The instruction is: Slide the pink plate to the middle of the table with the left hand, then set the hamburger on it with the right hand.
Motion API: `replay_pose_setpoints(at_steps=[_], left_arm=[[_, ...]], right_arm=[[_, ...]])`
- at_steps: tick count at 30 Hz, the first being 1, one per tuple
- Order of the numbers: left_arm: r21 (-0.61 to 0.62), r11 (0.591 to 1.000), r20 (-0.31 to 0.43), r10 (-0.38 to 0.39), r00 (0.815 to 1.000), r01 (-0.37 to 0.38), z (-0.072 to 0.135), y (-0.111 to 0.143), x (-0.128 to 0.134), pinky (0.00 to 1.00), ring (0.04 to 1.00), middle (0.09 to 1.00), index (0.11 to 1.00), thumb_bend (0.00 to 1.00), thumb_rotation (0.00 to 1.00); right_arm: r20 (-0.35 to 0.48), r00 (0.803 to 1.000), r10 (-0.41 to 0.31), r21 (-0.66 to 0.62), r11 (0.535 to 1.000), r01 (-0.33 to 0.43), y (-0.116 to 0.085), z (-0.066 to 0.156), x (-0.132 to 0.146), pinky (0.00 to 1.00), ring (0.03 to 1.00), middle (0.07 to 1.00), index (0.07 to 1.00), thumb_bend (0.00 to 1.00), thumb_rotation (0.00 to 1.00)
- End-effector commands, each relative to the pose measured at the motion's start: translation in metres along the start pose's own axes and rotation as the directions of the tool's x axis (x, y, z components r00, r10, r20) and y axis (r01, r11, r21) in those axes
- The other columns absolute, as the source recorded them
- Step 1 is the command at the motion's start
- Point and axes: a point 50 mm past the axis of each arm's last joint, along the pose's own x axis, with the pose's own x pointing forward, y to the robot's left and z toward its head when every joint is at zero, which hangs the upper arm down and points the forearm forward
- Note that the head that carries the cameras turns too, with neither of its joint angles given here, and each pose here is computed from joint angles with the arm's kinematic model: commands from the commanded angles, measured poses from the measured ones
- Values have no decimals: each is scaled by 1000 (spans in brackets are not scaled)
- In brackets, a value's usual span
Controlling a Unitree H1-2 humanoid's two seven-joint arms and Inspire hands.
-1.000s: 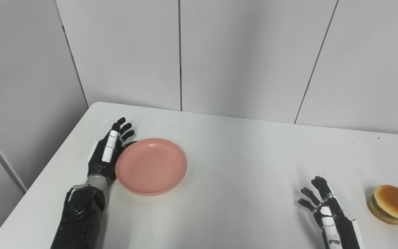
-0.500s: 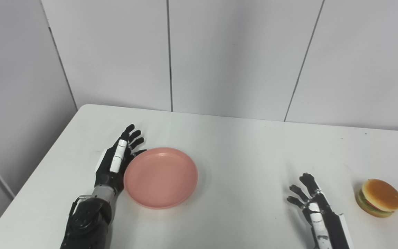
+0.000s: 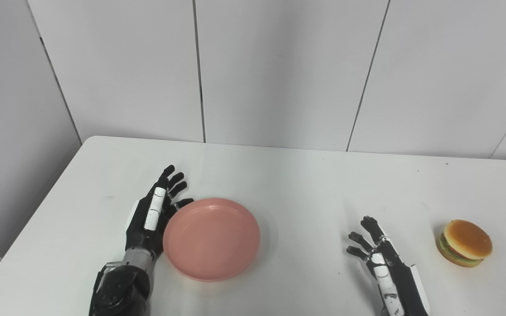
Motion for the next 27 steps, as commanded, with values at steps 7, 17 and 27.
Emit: replay_pose_setpoints(at_steps=[7,17,27], left_arm=[[-48,997,-128,61,990,-68,-22,-18,-13,723,874,870,847,881,756],[-89,989,-146,103,984,-116,-27,-47,-15,790,902,894,851,820,774],[-101,989,-151,96,984,-112,-32,-53,-16,871,905,886,836,783,775]], right_arm=[[-28,999,-23,36,999,24,28,-2,-9,739,826,924,895,719,865],[-29,999,-19,33,999,20,41,2,-7,724,830,926,894,716,869],[-24,999,-28,26,999,29,58,-2,-1,733,818,927,891,677,835]])
